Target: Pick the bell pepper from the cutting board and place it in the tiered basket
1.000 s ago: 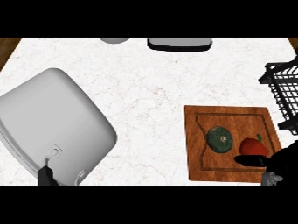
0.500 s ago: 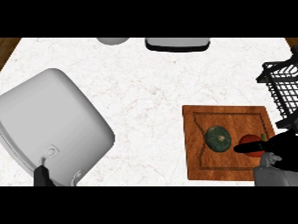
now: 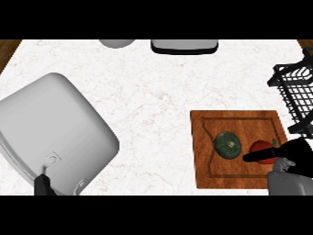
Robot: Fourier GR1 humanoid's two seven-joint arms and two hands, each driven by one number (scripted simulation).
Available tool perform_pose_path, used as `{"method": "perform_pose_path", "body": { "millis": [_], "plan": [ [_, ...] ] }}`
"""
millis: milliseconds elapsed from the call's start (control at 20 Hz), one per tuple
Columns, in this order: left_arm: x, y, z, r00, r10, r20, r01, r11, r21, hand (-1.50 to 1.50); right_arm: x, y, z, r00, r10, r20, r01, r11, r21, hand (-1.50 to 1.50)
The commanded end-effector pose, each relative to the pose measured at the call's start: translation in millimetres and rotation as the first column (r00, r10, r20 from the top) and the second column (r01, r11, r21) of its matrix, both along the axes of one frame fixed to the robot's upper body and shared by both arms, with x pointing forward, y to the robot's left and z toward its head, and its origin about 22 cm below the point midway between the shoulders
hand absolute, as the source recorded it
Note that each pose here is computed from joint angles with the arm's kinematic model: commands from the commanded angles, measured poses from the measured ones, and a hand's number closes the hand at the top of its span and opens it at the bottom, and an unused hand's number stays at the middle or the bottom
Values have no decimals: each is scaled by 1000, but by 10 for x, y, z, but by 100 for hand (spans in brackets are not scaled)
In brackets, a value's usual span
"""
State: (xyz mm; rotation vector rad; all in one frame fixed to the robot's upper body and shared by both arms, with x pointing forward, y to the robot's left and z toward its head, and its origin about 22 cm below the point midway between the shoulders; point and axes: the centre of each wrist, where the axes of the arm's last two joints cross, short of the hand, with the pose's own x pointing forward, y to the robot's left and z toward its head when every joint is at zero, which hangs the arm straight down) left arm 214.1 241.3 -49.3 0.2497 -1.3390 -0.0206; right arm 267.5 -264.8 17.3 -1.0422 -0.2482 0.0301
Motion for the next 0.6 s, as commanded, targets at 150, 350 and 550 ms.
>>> {"method": "perform_pose_path", "body": {
  "millis": [150, 350, 550],
  "plan": [
    [-78, -17, -146, 999, 8, -31, -8, 1000, 6, 0, 67, 75, -52, 976, -175, -130, 184, 981, 59, -150],
    [-79, 185, -36, 999, -11, -36, 11, 1000, -16, 0, 233, 68, -39, 974, -187, -129, 196, 979, 62, 150],
    [10, 118, 13, 999, 8, -39, -8, 1000, 5, 0, 178, 57, -104, 978, -152, -142, 157, 987, 20, 150]
  ]
}}
